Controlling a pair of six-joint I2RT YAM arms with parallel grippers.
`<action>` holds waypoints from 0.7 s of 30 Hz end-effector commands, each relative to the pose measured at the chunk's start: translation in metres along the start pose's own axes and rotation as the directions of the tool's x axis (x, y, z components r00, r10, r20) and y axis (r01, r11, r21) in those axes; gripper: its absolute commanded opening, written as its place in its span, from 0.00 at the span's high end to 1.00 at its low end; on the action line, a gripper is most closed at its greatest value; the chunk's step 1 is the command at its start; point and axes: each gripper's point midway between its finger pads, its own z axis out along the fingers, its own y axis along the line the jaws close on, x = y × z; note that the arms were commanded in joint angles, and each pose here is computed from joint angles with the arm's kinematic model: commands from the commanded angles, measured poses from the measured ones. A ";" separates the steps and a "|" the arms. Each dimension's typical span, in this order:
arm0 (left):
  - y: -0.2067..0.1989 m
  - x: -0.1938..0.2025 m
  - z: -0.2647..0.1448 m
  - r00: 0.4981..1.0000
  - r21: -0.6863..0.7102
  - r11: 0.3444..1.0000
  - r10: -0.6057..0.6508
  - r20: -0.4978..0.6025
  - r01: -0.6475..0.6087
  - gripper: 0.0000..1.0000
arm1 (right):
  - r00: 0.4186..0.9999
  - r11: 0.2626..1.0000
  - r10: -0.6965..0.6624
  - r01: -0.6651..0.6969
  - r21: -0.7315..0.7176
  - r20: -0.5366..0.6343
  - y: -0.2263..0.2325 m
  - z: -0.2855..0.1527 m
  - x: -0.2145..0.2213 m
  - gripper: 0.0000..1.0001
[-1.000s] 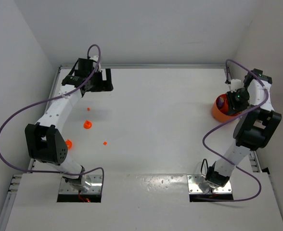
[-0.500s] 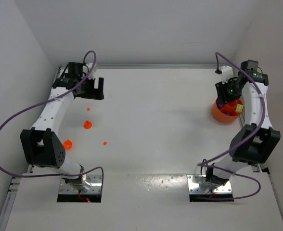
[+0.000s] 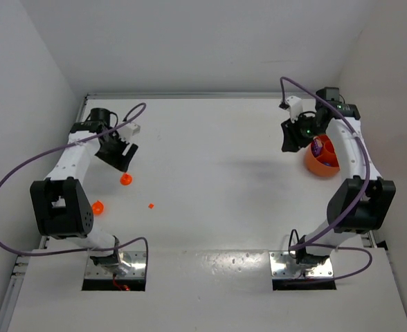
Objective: Sort the legos into containers by color
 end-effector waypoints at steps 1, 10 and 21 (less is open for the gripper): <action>0.021 -0.003 -0.008 0.964 -0.001 0.965 0.262 0.040 -0.262 0.21 | 0.999 0.996 -0.034 0.036 -0.081 0.022 0.019 0.012 -0.004 0.59; 0.009 0.027 0.012 0.453 0.167 0.429 0.877 0.159 -0.888 0.22 | 0.999 0.992 -0.032 0.034 -0.120 0.019 0.032 0.029 -0.008 0.59; 0.006 0.017 0.050 0.332 0.177 0.293 0.905 0.266 -0.940 0.22 | 1.000 0.991 0.015 -0.016 -0.132 -0.007 0.038 0.042 0.000 0.59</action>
